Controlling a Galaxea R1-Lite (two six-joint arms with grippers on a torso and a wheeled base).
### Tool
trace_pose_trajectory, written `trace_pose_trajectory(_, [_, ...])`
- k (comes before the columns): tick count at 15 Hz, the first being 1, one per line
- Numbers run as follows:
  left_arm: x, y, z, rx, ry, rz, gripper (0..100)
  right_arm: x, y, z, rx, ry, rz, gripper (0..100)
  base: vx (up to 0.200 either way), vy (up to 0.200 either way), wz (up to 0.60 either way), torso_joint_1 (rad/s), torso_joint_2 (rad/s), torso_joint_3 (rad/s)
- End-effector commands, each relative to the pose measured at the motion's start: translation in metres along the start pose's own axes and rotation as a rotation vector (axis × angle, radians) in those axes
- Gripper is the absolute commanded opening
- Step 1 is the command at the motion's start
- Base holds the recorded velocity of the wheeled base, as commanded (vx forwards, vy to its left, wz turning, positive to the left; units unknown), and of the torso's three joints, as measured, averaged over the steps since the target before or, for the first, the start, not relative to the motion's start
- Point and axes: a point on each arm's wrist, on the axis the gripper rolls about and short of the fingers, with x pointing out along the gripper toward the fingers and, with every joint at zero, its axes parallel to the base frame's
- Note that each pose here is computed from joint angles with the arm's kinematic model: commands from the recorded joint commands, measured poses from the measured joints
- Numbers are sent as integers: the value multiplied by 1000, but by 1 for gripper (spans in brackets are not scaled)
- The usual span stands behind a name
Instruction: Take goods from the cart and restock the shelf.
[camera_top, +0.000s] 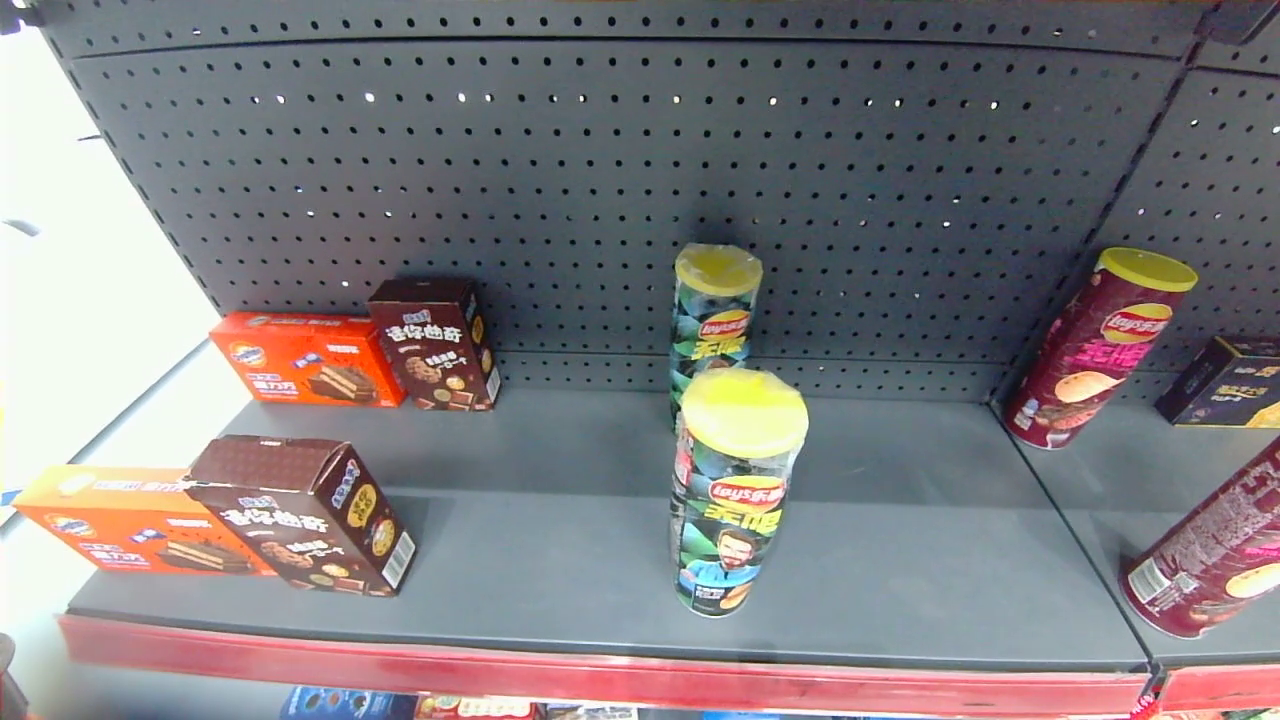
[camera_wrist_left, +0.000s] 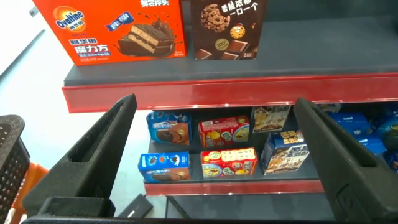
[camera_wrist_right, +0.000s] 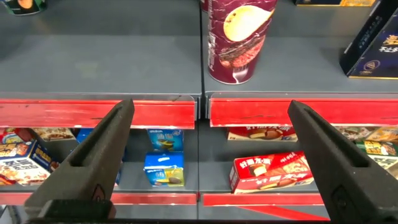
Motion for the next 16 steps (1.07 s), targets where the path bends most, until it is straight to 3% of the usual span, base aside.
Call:
trace_pose_trajectory(1, [0, 0, 0, 1, 2, -2, 100, 0, 0, 0, 0, 3, 1, 100, 0, 0, 0, 0, 0, 0])
trace_pose_trajectory(16, [0, 0, 0, -1, 2, 0, 100, 0, 0, 0, 0, 3, 7, 100, 0, 0, -40, 0, 0, 0])
